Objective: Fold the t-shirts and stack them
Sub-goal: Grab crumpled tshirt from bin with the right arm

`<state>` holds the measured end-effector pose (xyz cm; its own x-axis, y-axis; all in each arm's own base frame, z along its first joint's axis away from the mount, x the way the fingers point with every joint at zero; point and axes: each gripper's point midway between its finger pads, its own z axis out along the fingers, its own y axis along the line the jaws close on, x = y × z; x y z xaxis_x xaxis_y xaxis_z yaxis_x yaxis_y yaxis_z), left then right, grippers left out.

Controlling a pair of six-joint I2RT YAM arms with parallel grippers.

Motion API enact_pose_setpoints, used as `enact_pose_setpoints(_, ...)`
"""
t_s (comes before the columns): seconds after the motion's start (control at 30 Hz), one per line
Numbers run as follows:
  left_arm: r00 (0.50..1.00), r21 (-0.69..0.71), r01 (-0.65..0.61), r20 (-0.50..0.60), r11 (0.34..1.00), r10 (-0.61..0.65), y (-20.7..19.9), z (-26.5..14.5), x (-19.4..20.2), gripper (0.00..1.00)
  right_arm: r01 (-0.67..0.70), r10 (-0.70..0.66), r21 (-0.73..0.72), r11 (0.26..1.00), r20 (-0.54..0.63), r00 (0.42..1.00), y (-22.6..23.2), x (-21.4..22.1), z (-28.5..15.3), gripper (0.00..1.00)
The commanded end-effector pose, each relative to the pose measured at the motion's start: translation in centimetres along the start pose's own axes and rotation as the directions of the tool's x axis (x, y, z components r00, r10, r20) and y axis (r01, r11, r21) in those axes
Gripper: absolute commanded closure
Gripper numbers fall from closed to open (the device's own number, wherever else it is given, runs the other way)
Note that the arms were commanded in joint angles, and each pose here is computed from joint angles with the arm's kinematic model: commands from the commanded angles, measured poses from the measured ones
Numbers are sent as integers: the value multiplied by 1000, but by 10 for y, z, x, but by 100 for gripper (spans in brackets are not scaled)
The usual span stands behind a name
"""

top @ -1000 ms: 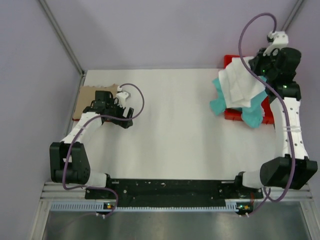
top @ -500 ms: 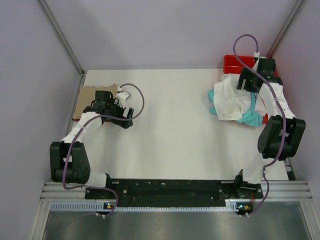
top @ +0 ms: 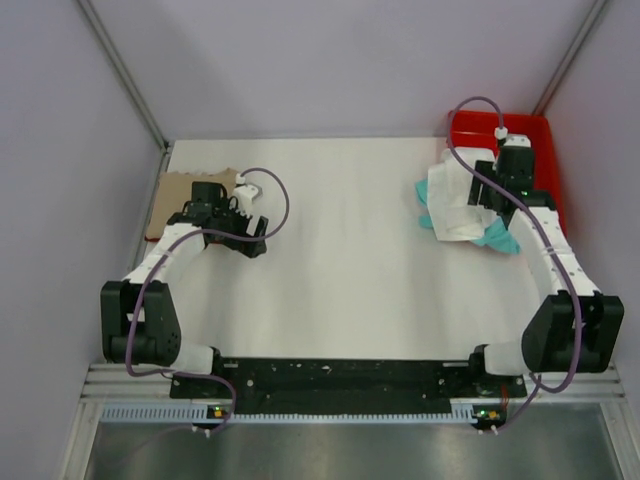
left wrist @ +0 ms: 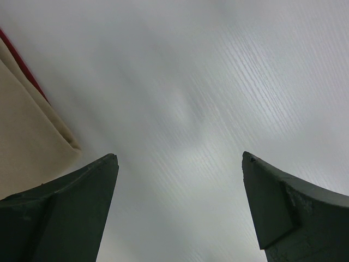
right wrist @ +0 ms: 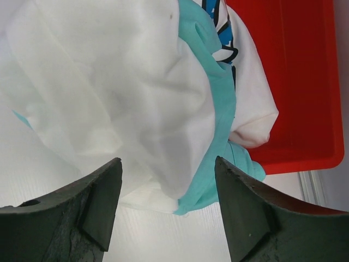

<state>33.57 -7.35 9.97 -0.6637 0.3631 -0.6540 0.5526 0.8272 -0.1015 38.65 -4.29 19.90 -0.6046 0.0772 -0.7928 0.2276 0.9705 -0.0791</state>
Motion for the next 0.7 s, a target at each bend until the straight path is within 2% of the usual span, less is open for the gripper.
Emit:
enact_pose_setpoints(0.0,999,20,-25,32,1000,24,-4,-4,-12,1,-22,22,-2,1000,-9,1000,5,5,12,35)
enact_pose_setpoints(0.13,999,19,-29,39,999,29,-4,-7,-13,1,-18,15,-51,999,-62,998,17,17,28,35)
enact_pose_setpoints(0.27,998,22,-31,46,999,30,-6,-9,-15,1,10,-10,6,1000,-81,997,9,18,41,42)
enact_pose_setpoints(0.37,998,22,-32,46,999,31,-5,-8,-15,1,28,-26,30,999,-80,996,5,11,47,62)
enact_pose_setpoints(0.43,999,18,-33,43,999,32,-5,-8,-14,1,22,-18,72,997,-53,998,-2,-2,44,96)
enact_pose_setpoints(0.47,999,18,-33,43,999,32,-5,-9,-14,1,10,-7,109,994,-28,1000,-9,-11,39,100)
enact_pose_setpoints(0.57,998,21,-33,49,999,32,-6,-10,-16,1,-29,13,184,983,87,996,-30,-56,11,100)
enact_pose_setpoints(0.67,998,18,-35,52,999,34,-5,-10,-17,1,-95,34,235,967,251,967,-52,-120,-38,100)
